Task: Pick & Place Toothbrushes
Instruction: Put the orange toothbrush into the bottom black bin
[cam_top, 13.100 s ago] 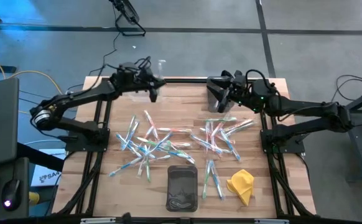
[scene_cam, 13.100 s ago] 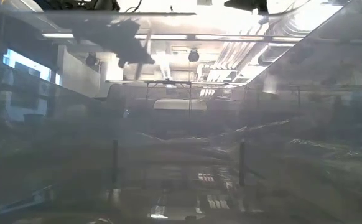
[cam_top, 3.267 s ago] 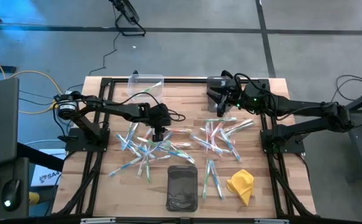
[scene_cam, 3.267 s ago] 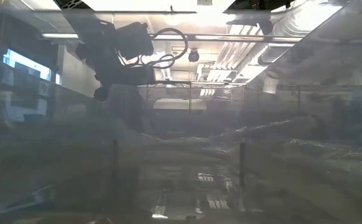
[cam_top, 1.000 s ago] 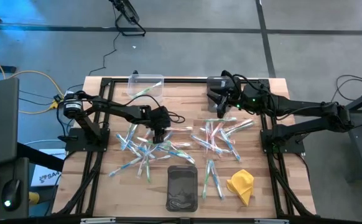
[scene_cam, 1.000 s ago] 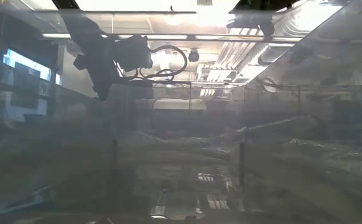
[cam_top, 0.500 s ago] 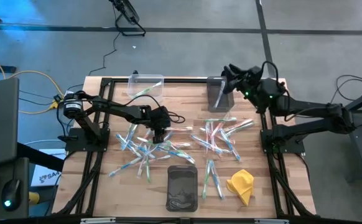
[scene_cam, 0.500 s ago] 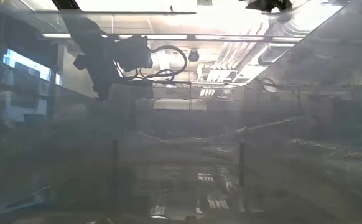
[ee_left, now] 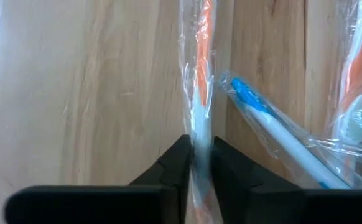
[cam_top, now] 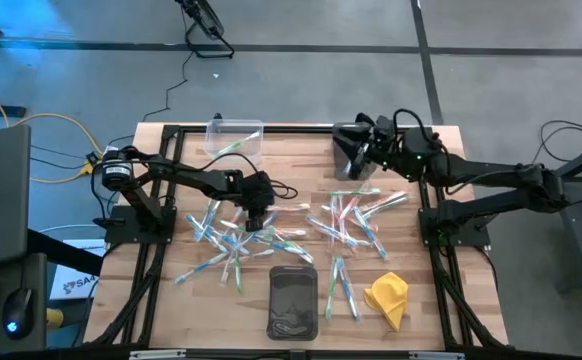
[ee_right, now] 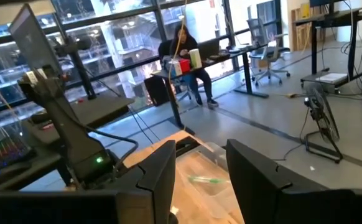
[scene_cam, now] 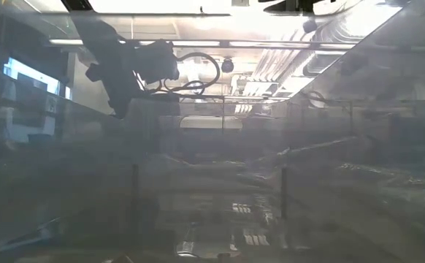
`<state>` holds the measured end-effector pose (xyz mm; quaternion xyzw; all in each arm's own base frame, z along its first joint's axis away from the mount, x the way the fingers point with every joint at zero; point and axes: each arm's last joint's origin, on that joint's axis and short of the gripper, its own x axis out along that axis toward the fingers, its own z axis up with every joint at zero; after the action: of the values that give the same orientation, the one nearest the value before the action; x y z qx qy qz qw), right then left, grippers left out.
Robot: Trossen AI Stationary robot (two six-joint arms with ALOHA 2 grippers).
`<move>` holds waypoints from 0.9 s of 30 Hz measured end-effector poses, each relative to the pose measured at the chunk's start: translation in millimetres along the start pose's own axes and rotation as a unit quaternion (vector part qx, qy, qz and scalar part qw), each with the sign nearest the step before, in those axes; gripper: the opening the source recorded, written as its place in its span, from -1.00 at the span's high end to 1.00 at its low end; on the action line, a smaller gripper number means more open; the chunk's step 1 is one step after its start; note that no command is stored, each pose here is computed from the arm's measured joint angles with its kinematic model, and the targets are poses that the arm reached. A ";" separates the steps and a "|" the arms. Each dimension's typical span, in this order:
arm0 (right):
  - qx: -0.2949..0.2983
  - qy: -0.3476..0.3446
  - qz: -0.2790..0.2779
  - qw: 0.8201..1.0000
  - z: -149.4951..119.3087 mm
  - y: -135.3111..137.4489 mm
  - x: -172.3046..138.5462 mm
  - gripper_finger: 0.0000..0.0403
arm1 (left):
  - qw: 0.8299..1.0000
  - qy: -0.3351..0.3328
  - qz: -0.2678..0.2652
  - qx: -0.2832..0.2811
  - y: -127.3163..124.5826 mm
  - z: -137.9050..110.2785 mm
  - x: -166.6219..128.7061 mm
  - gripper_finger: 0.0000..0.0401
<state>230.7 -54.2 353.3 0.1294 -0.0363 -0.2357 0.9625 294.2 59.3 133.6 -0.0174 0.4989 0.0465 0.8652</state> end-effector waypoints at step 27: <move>-0.032 0.015 0.041 0.999 -1.5 2.2 -0.2 0.32 | 0.977 -0.187 0.039 -0.096 58.2 12.5 -104.0 0.94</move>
<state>231.6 -51.9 352.4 0.1004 -0.0198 -0.1951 0.9754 247.5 111.6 230.7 -0.0719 0.3222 0.1302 0.9349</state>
